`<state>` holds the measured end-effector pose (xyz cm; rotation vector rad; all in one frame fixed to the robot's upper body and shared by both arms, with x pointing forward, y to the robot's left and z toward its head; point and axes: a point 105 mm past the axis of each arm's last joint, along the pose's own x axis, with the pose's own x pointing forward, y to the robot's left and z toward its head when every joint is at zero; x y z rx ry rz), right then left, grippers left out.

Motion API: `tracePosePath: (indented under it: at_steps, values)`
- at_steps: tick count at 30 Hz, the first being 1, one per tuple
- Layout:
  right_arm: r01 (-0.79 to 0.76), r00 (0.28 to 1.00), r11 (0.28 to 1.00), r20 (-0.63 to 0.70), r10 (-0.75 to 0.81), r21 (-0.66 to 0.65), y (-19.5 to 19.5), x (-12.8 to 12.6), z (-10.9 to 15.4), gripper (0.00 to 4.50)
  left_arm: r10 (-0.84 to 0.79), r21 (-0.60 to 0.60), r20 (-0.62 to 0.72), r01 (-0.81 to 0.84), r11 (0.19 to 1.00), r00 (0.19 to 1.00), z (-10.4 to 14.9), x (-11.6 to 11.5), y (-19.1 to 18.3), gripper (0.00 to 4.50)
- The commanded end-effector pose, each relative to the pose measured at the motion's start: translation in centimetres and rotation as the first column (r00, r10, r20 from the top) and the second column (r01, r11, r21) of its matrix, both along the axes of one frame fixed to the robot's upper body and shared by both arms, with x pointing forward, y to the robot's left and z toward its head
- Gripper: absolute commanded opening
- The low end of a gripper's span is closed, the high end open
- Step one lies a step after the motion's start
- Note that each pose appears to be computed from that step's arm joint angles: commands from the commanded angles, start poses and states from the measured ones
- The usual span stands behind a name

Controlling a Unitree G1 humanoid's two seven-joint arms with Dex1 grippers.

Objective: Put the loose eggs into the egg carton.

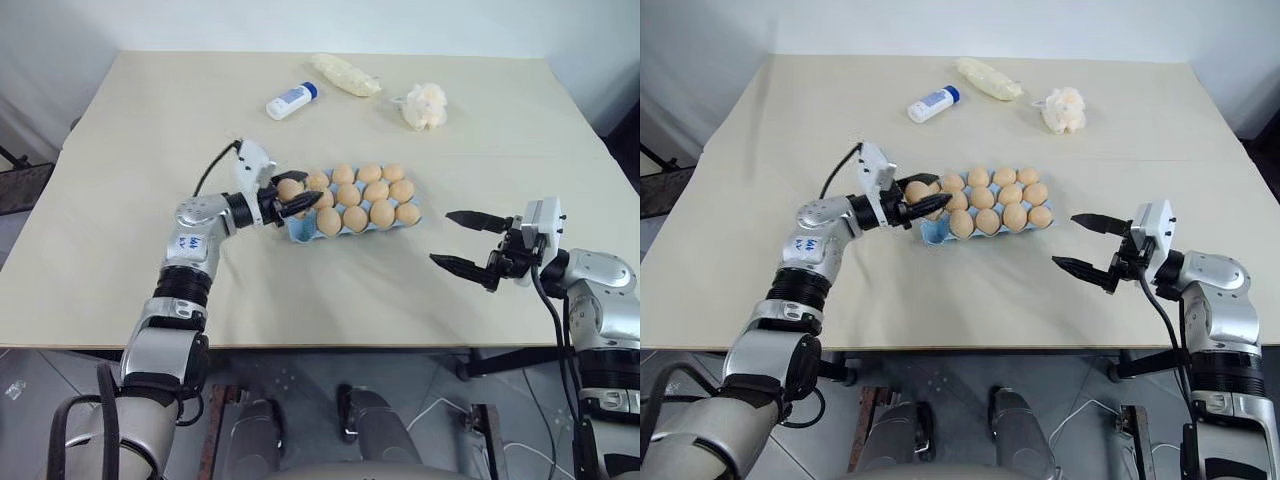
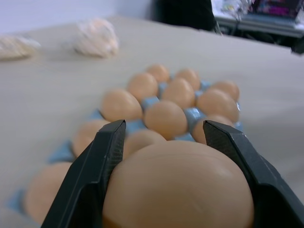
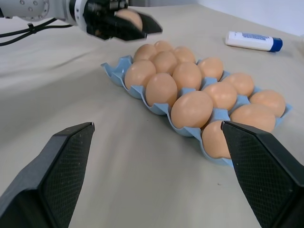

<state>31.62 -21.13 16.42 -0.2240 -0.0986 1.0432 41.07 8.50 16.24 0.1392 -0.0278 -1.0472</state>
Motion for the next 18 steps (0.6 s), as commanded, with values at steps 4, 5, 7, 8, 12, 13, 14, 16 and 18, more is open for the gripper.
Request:
tracePosePath:
  at_steps: [4,5,7,8,12,13,14,16,18]
  values:
    - [0.02,0.998,1.0,0.054,-0.021,0.016,-0.4,-0.6,1.2,4.5,-0.041,0.058,0.023,0.04,0.998,0.999,0.9,0.0,-0.5,4.25]
    - [0.024,0.998,1.0,0.054,-0.025,0.016,-0.4,-0.6,1.2,4.5,-0.051,0.06,0.028,0.049,0.997,0.998,1.0,-0.1,-0.5,4.47]
    - [0.028,0.998,0.999,0.053,-0.029,0.017,-0.5,-0.7,1.2,4.5,-0.062,0.058,0.037,0.06,0.996,0.997,1.3,-0.3,-0.4,4.47]
    - [0.029,0.998,0.999,0.053,-0.029,0.017,-0.5,-0.7,1.2,4.5,-0.07,0.056,0.047,0.067,0.996,0.996,1.6,-0.4,-0.3,4.47]
    - [0.027,0.998,0.999,0.053,-0.028,0.019,-0.3,-0.4,1.2,4.5,-0.045,-0.056,0.091,0.051,0.997,0.995,4.8,-0.3,0.5,4.47]
    - [0.026,0.998,0.999,0.053,-0.027,0.02,-0.2,-0.3,1.3,4.5,-0.043,-0.086,0.094,0.051,0.995,0.995,5.5,-0.4,0.8,4.47]
    - [0.025,0.998,0.999,0.053,-0.026,0.02,-0.2,-0.2,1.3,4.5,-0.038,-0.092,0.094,0.047,0.995,0.995,5.7,-0.5,1.1,4.47]
    - [0.02,0.998,1.0,0.054,-0.021,0.018,-0.2,-0.1,1.4,4.5,-0.045,-0.124,0.059,0.052,0.991,0.997,5.7,-1.0,2.0,4.47]
    - [0.014,0.998,1.0,0.055,-0.014,0.015,-0.1,0.0,1.4,4.5,-0.042,-0.132,0.05,0.048,0.99,0.998,5.6,-1.5,3.0,4.47]
